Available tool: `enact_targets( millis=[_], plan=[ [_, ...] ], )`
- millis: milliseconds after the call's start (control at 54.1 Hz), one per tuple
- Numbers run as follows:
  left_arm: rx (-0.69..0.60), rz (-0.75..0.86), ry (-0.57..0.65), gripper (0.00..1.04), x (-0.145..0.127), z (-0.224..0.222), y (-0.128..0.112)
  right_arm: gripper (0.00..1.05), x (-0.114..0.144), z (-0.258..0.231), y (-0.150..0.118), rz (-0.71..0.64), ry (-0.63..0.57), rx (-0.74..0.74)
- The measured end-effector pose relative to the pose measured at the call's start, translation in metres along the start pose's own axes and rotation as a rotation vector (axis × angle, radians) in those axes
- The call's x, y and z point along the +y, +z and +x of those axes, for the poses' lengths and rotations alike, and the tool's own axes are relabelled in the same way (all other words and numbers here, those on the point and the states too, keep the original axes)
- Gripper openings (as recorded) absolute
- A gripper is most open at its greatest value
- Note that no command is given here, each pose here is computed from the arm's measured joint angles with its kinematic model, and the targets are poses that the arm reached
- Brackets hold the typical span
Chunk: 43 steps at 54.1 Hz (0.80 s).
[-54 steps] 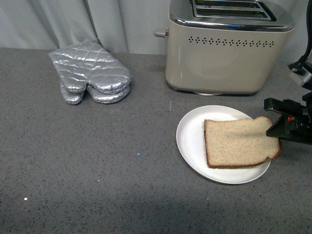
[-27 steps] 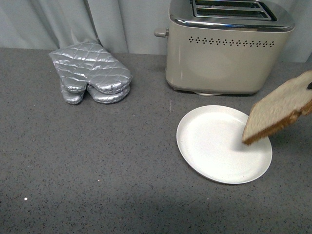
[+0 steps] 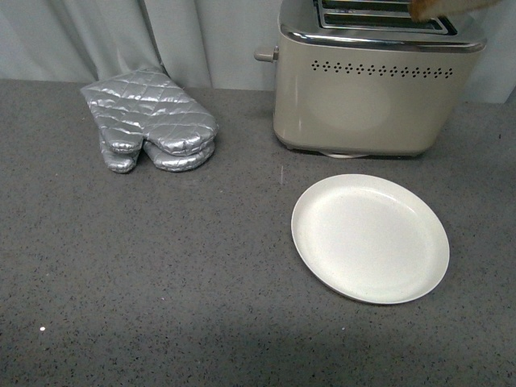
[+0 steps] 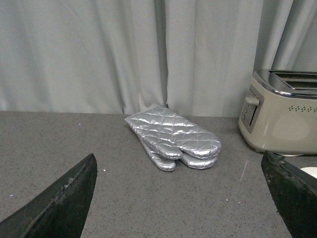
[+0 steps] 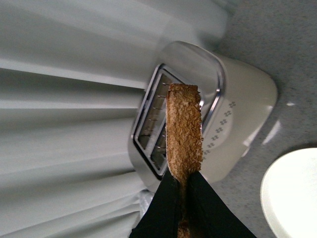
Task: Put bread into toaster
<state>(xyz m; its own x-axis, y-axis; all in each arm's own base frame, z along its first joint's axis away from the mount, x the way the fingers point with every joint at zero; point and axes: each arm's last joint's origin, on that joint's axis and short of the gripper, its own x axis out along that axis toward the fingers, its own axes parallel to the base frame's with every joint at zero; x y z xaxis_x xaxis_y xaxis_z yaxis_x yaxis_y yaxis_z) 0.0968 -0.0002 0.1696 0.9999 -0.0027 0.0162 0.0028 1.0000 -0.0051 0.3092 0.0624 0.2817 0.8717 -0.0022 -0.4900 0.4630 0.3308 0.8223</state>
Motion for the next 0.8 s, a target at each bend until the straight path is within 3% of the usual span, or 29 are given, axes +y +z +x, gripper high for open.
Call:
enact_targets(
  millis=[111,277,795],
  plan=[
    [0.0,0.0,0.0,0.98,0.0,0.0,0.0,0.01,0.024,0.015,-0.014,0.036,-0.004,-0.001],
    [0.0,0.0,0.0,0.98,0.0,0.0,0.0,0.01,0.036,0.034,-0.027,0.056,-0.039,0.002],
    [0.0,0.0,0.0,0.98,0.0,0.0,0.0,0.01,0.037,0.071,-0.041,0.052,-0.138,-0.024]
  ],
)
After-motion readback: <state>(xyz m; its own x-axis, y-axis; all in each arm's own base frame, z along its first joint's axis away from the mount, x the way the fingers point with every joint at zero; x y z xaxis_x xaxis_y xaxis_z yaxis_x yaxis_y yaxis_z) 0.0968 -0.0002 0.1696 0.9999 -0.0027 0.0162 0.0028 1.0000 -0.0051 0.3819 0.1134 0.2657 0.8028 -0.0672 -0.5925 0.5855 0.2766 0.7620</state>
